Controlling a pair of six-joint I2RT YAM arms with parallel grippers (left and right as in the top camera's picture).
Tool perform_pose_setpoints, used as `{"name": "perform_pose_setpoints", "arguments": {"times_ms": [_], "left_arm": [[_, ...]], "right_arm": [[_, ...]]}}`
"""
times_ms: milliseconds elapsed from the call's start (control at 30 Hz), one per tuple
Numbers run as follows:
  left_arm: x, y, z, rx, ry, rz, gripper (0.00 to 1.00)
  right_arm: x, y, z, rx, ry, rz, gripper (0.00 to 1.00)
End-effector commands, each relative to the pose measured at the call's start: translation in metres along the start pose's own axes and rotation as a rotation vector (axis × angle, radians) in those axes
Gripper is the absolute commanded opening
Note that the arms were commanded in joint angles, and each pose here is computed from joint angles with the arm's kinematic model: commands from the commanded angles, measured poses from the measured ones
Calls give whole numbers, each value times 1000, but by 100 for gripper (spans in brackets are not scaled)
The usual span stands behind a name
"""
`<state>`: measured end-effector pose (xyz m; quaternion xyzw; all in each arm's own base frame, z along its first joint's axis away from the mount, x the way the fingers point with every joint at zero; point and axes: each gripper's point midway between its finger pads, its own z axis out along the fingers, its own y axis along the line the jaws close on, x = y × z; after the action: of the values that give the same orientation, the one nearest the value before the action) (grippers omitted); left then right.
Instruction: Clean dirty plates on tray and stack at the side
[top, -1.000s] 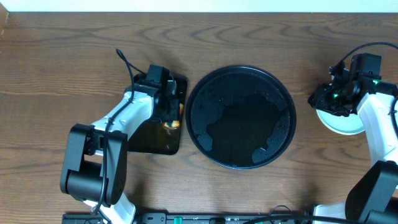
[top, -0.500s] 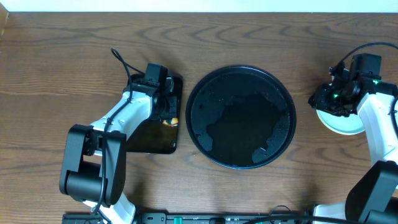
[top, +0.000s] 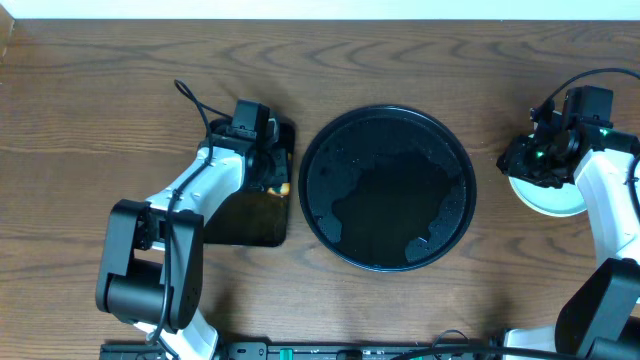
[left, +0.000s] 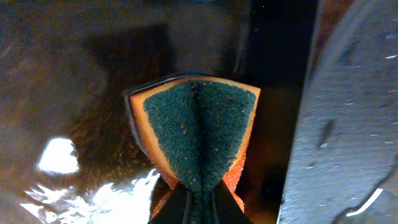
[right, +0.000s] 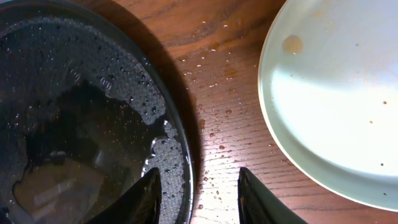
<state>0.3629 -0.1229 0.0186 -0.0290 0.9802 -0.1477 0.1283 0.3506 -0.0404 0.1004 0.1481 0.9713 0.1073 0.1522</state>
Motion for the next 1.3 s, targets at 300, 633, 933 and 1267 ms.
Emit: {"name": "perform_pose_setpoints", "arguments": {"times_ms": [300, 633, 933, 1267], "left_arm": [[-7, -35, 1, 132, -37, 41, 17], [-7, -4, -10, -54, -65, 53, 29], [-19, 3, -47, -133, -158, 75, 40], [-10, -1, -47, -108, -120, 73, 47]], "right_arm": [[2, 3, 1, -2, 8, -25, 38], [1, 3, 1, -1, 7, -29, 38], [2, 2, 1, 1, 8, -28, 39], [2, 2, 1, 1, 8, -28, 39]]}}
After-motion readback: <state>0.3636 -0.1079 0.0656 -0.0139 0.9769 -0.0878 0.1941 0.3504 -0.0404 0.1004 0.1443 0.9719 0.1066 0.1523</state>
